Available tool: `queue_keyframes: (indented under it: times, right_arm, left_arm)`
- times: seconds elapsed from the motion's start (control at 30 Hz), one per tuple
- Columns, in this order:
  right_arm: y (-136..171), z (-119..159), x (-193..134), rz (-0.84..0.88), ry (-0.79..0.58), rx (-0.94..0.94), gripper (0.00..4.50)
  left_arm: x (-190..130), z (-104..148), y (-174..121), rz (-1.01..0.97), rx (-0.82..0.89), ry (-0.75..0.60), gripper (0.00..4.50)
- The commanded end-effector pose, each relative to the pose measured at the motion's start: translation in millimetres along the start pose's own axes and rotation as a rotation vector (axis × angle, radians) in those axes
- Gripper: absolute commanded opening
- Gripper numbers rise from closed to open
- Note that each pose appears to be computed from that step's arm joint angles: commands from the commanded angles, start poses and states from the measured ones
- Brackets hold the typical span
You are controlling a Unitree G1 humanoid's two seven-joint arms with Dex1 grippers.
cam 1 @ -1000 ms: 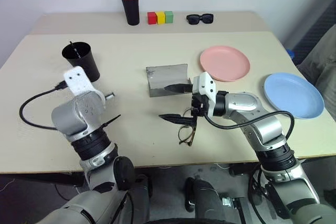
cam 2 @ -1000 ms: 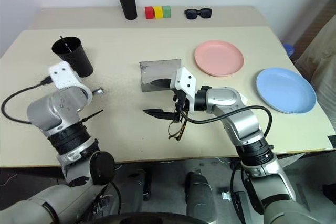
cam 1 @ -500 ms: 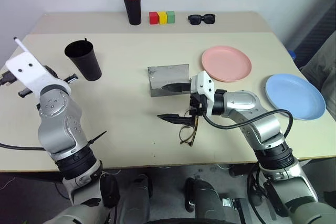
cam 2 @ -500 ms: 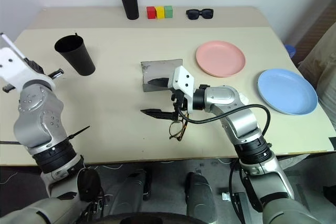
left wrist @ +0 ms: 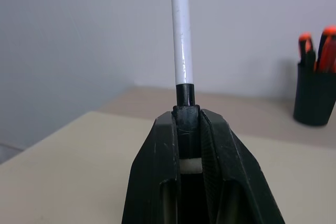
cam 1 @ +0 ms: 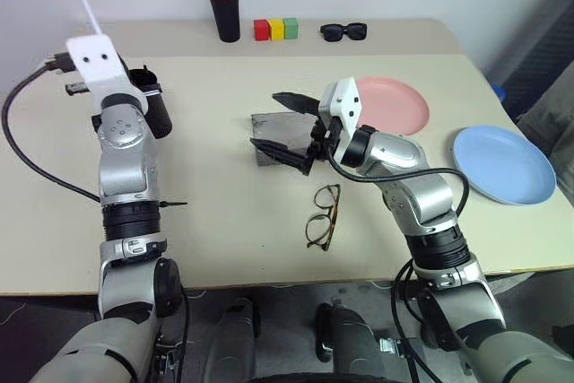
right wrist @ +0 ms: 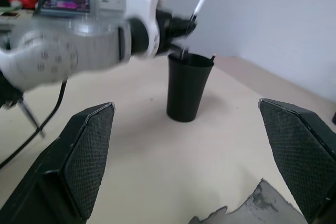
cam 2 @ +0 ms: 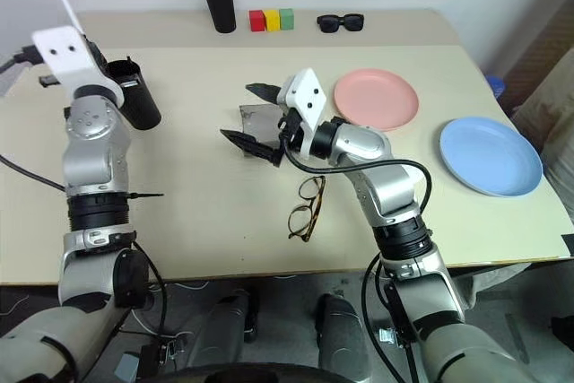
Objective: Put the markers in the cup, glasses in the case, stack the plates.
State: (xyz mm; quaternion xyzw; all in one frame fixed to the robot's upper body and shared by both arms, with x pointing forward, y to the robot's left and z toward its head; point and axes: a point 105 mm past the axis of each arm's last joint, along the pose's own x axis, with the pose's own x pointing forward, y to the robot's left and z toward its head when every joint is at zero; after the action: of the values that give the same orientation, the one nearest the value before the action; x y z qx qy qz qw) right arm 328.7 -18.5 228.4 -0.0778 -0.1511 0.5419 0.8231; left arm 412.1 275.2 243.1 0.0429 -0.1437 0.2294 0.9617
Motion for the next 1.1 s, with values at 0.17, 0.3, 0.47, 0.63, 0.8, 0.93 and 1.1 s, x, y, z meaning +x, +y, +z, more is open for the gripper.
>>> queue_keyframes:
  times: [0.17,0.3,0.47,0.63,0.8,0.93,1.1]
  right_arm:
    - [5,10,0,-0.008,-0.046,-0.021,4.50]
    - [5,10,1,-0.008,-0.048,-0.020,4.50]
    - [6,11,2,0.000,-0.049,-0.018,4.50]
    - [7,11,4,0.009,-0.050,-0.015,4.50]
    - [7,9,0,0.019,-0.034,-0.022,4.50]
    - [7,2,-19,0.077,0.047,-0.052,4.50]
    - [7,-11,-47,0.149,0.190,-0.080,4.50]
  left_arm:
    - [4,10,-8,-0.014,0.021,-0.093,0.04]
    - [4,7,-9,-0.010,0.004,-0.085,0.04]
    - [2,6,-10,0.005,0.011,-0.081,2.41]
    - [1,6,-10,0.018,0.010,-0.080,3.40]
    - [-2,35,-34,-0.102,-0.064,-0.146,3.40]
    - [-29,39,-97,-0.586,-0.086,-0.059,3.40]
    - [-91,2,-138,-1.132,0.115,0.200,3.40]
